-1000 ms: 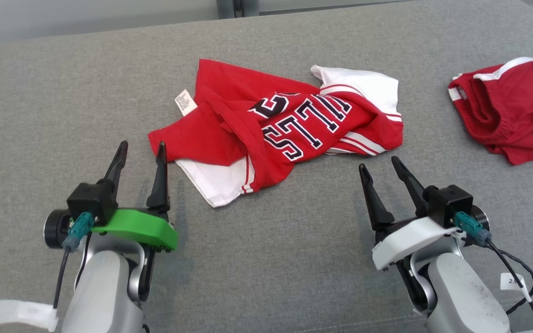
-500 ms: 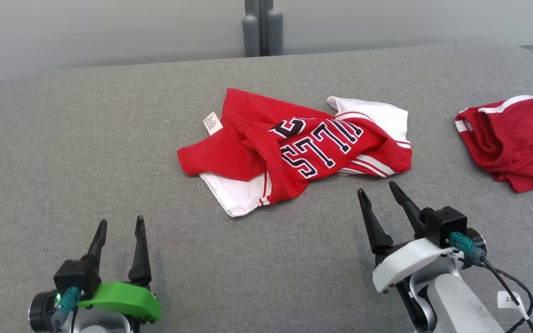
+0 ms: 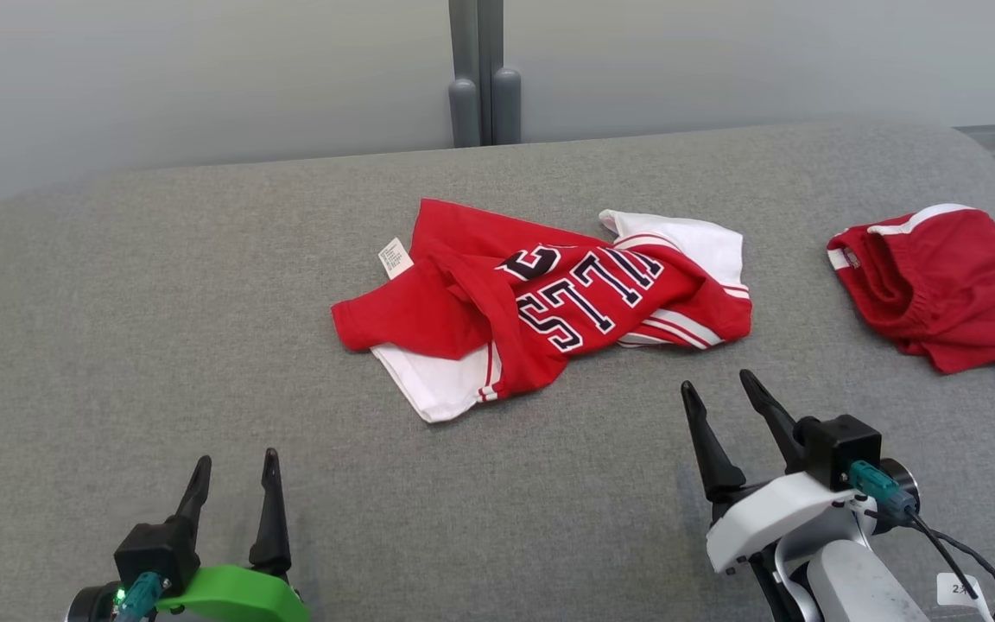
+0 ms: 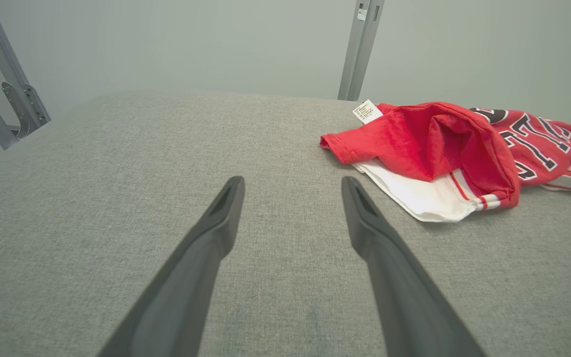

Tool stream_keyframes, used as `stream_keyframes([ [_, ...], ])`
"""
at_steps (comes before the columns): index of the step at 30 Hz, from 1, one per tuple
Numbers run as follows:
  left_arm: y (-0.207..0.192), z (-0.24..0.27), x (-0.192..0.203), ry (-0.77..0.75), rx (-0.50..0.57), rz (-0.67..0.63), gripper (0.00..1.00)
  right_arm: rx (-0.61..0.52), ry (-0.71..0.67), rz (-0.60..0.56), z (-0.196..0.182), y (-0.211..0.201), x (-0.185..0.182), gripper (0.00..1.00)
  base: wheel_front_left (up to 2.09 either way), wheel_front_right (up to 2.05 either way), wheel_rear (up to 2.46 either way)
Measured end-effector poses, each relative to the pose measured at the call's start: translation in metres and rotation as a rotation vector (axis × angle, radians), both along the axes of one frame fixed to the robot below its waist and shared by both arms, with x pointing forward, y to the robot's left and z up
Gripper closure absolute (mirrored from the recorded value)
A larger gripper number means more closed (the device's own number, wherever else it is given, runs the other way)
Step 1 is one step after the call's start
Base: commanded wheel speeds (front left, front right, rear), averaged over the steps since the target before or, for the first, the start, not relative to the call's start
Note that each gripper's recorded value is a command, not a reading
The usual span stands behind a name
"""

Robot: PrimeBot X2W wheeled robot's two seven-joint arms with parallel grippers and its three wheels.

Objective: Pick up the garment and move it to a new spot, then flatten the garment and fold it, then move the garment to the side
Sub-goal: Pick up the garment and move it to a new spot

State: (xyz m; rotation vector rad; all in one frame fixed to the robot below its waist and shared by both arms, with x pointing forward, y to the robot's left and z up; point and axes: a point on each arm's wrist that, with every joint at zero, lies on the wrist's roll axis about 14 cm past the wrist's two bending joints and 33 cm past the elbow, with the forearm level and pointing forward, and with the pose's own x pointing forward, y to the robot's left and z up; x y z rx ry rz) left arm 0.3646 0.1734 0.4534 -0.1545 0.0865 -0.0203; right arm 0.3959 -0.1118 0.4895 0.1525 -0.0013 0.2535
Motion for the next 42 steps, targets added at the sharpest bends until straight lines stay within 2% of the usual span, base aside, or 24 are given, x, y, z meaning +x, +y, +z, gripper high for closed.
stream_keyframes([
  [6,-0.012,-0.001,0.013,0.003,-0.009,-0.038,0.00,-0.008,0.012,-0.010,-0.005,-0.004,0.002,0.00,0.00,0.00,0.00],
  [13,-0.034,0.002,0.064,-0.006,-0.003,-0.112,0.00,-0.019,0.036,-0.039,-0.015,-0.015,0.015,0.00,0.00,0.00,0.00],
  [25,-0.049,-0.034,0.131,0.111,0.005,-0.167,0.00,-0.041,0.080,-0.103,-0.035,-0.040,0.030,0.00,0.00,0.00,0.00],
  [31,-0.060,-0.057,0.151,0.177,-0.011,-0.186,0.00,-0.054,0.109,-0.141,-0.046,-0.055,0.032,0.00,0.00,0.00,0.00],
  [36,-0.065,-0.081,0.146,0.253,-0.009,-0.203,0.00,-0.059,0.123,-0.159,-0.051,-0.062,0.031,0.00,0.00,0.00,0.00],
  [37,-0.065,-0.085,0.145,0.264,-0.010,-0.203,0.09,-0.060,0.125,-0.161,-0.052,-0.062,0.031,0.00,0.00,0.00,0.00],
  [39,-0.066,-0.084,0.147,0.263,-0.009,-0.203,0.58,-0.060,0.127,-0.162,-0.053,-0.063,0.031,0.00,0.00,0.00,0.00],
  [41,-0.066,-0.081,0.148,0.253,0.002,-0.213,1.00,-0.059,0.126,-0.161,-0.052,-0.062,0.032,0.00,0.00,0.00,0.00],
  [42,-0.067,-0.077,0.150,0.236,0.004,-0.214,1.00,-0.059,0.125,-0.159,-0.052,-0.062,0.032,0.00,0.00,0.00,0.00],
])
